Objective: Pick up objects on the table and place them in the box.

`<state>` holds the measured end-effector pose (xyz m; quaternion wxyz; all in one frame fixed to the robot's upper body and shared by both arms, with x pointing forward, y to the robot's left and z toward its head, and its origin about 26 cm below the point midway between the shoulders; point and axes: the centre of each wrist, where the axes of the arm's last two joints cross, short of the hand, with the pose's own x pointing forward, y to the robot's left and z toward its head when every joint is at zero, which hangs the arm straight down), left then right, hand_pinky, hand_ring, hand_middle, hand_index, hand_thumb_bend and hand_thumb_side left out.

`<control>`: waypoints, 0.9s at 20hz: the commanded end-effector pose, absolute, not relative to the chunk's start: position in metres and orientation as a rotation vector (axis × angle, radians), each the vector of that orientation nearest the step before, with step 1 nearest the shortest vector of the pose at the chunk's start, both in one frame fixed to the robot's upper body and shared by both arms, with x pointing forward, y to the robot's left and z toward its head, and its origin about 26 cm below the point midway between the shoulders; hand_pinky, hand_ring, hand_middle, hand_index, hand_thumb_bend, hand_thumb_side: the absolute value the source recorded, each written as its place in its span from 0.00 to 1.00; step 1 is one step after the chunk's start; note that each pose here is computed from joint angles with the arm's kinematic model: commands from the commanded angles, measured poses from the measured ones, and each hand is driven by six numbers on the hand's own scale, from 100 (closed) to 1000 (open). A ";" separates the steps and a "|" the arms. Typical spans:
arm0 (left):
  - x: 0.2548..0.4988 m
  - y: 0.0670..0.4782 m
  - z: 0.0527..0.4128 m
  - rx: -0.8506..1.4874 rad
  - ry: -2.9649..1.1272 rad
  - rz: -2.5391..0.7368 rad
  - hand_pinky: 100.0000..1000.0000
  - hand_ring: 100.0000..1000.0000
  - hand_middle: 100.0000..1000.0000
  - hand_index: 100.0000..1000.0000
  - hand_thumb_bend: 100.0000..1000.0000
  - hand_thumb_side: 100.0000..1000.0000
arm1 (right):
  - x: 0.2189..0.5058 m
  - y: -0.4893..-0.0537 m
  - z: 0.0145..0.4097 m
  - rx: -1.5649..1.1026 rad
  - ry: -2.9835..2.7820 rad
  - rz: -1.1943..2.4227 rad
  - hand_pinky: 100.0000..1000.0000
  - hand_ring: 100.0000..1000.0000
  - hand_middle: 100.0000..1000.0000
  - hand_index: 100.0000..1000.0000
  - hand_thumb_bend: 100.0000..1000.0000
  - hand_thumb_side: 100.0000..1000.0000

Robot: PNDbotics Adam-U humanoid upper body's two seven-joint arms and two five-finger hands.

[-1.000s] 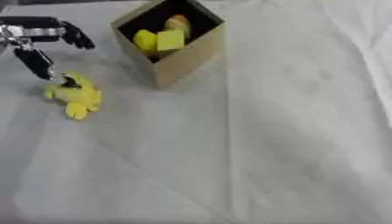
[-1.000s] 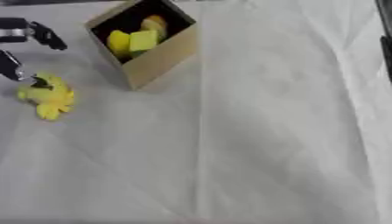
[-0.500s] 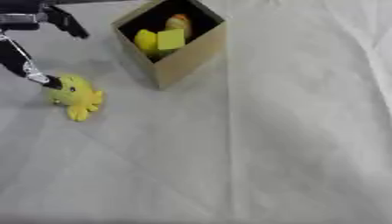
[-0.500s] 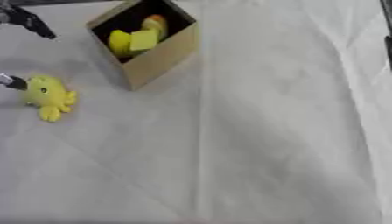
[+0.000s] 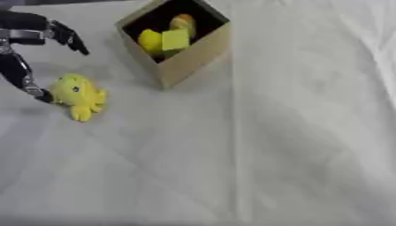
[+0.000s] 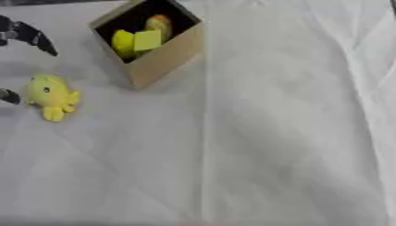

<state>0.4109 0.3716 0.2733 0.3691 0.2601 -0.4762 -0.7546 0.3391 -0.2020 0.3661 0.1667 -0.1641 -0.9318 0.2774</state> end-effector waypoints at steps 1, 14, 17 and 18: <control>0.416 0.379 0.279 0.583 -1.030 -2.210 0.84 0.83 0.78 0.86 0.71 0.00 | 0.331 -0.207 0.376 -0.491 -2.688 0.780 0.87 0.82 0.58 0.80 0.00 0.40; 0.439 0.372 0.257 0.525 -1.040 -2.244 0.76 0.71 0.61 0.73 0.48 0.00 | 0.330 -0.208 0.375 -0.485 -2.693 0.751 0.87 0.82 0.58 0.80 0.00 0.42; 0.439 0.370 0.258 0.562 -1.107 -2.243 0.72 0.64 0.52 0.58 0.26 0.00 | 0.330 -0.208 0.375 -0.486 -2.692 0.746 0.87 0.82 0.58 0.80 0.00 0.41; 0.438 0.370 0.259 0.574 -1.135 -2.239 0.71 0.62 0.51 0.55 0.20 0.00 | 0.330 -0.208 0.375 -0.488 -2.692 0.745 0.87 0.82 0.58 0.80 0.00 0.41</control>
